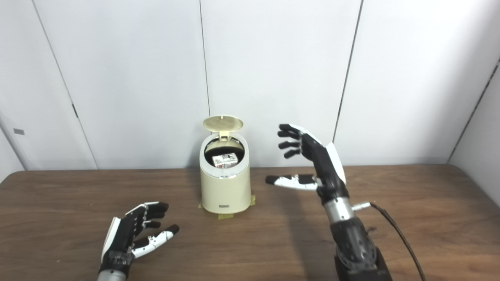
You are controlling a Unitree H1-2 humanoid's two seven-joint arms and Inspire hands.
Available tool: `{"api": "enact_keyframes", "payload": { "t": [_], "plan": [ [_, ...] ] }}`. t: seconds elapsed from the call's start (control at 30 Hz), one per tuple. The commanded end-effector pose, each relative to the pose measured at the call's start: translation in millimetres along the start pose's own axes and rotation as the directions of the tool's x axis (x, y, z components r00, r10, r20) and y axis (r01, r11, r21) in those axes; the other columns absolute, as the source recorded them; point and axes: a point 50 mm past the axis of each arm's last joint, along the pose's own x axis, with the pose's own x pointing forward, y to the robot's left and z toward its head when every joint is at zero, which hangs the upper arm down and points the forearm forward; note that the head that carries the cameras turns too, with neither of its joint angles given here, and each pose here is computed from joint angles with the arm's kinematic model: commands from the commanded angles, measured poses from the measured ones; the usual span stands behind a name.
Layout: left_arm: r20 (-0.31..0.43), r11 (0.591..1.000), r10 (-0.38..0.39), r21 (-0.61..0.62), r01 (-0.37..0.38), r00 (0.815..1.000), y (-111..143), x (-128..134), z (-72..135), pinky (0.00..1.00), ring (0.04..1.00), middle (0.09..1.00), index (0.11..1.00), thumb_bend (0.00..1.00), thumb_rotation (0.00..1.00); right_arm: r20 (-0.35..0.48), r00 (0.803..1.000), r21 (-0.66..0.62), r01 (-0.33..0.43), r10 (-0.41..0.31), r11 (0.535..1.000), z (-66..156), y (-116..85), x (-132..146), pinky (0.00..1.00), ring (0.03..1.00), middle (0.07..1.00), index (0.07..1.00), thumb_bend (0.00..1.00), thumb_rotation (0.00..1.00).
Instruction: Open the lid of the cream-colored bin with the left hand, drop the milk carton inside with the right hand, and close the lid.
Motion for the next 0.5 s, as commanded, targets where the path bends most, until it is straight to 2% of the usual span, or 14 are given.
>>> {"api": "enact_keyframes", "payload": {
  "t": [0.0,0.07,0.17,0.3,0.33,0.47],
  "plan": [
    [0.08,1.0,0.014,0.01,-0.015,0.997,5,6,13,0.65,0.713,0.733,0.713,0.71,0.14,0.034,0.998,0.062,-0.047,0.045,0.997,14,-2,2,0.55,0.678,0.796,0.798,0.77,0.08],
    [0.11,1.0,0.014,-0.004,-0.014,0.994,6,6,18,0.65,0.714,0.744,0.745,0.7,0.15,0.006,0.996,0.088,-0.088,0.088,0.992,15,0,-9,0.55,0.687,0.806,0.81,0.79,0.15],
    [0.151,0.999,0.013,-0.035,-0.008,0.988,6,7,24,0.64,0.718,0.756,0.786,0.71,0.17,-0.022,0.993,0.114,-0.113,0.116,0.987,15,6,-21,0.56,0.688,0.808,0.824,0.8,0.16],
    [0.186,1.0,-0.003,-0.019,0.006,0.983,6,11,33,0.63,0.745,0.803,0.858,0.75,0.26,-0.049,0.995,0.178,-0.077,0.087,0.981,7,13,-34,0.58,0.71,0.824,0.844,0.83,0.24],
    [0.192,1.0,-0.01,-0.017,0.013,0.981,6,13,36,0.65,0.767,0.825,0.886,0.79,0.29,-0.059,0.995,0.184,-0.068,0.081,0.981,5,14,-36,0.57,0.715,0.827,0.845,0.82,0.25],
    [0.233,0.999,-0.043,0.002,0.044,0.971,7,32,55,0.68,0.794,0.843,0.906,0.84,0.33,-0.072,0.995,0.196,-0.053,0.068,0.979,2,14,-36,0.56,0.714,0.827,0.849,0.8,0.22]
  ]
}}
